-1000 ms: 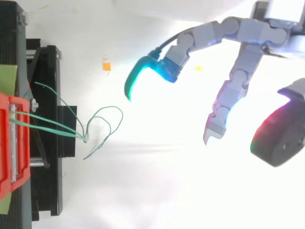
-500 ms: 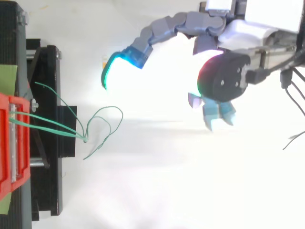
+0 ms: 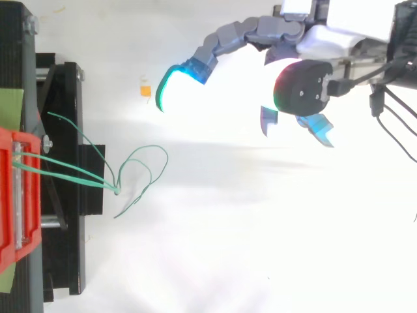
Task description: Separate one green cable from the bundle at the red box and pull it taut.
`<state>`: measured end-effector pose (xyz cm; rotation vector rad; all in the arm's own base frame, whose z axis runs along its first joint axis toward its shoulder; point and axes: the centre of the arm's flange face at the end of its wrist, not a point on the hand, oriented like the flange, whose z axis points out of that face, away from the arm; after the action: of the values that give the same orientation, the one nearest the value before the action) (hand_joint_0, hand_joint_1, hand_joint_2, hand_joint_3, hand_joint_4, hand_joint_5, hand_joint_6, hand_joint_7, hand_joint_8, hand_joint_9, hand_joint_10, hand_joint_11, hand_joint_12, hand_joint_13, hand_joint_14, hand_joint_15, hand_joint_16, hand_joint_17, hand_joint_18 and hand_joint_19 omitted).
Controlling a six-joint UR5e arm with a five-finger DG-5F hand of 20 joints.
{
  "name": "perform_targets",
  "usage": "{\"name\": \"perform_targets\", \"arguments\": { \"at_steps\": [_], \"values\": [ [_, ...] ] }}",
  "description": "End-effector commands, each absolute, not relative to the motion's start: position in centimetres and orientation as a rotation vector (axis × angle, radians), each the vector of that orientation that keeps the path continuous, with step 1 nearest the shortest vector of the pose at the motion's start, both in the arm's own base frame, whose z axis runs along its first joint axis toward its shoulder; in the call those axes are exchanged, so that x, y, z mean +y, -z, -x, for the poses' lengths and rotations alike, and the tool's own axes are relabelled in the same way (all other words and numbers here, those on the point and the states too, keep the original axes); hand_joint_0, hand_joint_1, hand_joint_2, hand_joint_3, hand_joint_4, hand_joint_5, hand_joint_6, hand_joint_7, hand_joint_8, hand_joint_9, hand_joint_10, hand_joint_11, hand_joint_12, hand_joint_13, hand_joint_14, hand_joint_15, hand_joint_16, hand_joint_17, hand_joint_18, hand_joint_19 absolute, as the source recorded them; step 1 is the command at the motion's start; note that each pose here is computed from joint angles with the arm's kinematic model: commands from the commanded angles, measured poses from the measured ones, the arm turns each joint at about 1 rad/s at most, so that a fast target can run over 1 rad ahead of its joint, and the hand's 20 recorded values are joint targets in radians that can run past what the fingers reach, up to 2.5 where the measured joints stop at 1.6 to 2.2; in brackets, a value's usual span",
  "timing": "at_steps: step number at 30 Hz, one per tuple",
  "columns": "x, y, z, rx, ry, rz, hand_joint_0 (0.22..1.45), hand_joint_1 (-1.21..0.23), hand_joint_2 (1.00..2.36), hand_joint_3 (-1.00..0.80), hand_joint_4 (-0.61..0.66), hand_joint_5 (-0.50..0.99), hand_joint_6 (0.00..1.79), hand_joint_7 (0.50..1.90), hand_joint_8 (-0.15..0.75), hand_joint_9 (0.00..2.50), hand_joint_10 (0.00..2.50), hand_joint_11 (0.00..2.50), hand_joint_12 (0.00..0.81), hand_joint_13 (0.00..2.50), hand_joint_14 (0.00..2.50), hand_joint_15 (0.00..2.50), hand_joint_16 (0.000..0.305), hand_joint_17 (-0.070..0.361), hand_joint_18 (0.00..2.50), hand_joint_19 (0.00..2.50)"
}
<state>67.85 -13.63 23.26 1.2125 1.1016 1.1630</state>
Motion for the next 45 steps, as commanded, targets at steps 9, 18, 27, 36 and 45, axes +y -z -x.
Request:
{"name": "perform_targets", "arguments": {
  "at_steps": [9, 18, 27, 36, 45],
  "values": [
    [-12.5, -20.4, -71.5, 1.102, -1.176, -1.183, 0.35, -0.49, 1.0, -0.5, 0.36, -0.19, 0.5, 0.63, 0.414, 2.07, 0.01, 0.35, 0.599, 2.19, 0.02, 0.55, 0.094, 0.211, 2.5, 0.12],
    [-11.1, -20.2, -71.7, 1.115, -1.162, -1.176, 0.35, -0.49, 1.0, -0.5, 0.36, -0.18, 0.5, 0.63, 0.415, 2.08, 0.01, 0.37, 0.604, 2.19, 0.02, 0.54, 0.094, 0.21, 2.5, 0.12],
    [-10.1, -17.3, -72.5, 1.129, -1.149, -1.192, 0.35, -0.49, 1.0, -0.5, 0.36, -0.18, 0.5, 0.63, 0.415, 2.09, 0.01, 0.37, 0.599, 2.2, 0.02, 0.55, 0.094, 0.211, 2.5, 0.12],
    [-9.9, -16.8, -74.1, 1.115, -1.194, -1.15, 0.35, -0.49, 1.0, -0.5, 0.36, -0.18, 0.5, 0.63, 0.411, 2.09, 0.01, 0.38, 0.604, 2.2, 0.02, 0.55, 0.094, 0.212, 2.5, 0.12],
    [-9.1, -17.7, -74.8, 1.096, -1.189, -1.143, 0.35, -0.48, 1.0, -0.5, 0.36, -0.18, 0.5, 0.64, 0.408, 2.09, 0.01, 0.39, 0.595, 2.2, 0.02, 0.55, 0.094, 0.212, 2.5, 0.14]
  ]
}}
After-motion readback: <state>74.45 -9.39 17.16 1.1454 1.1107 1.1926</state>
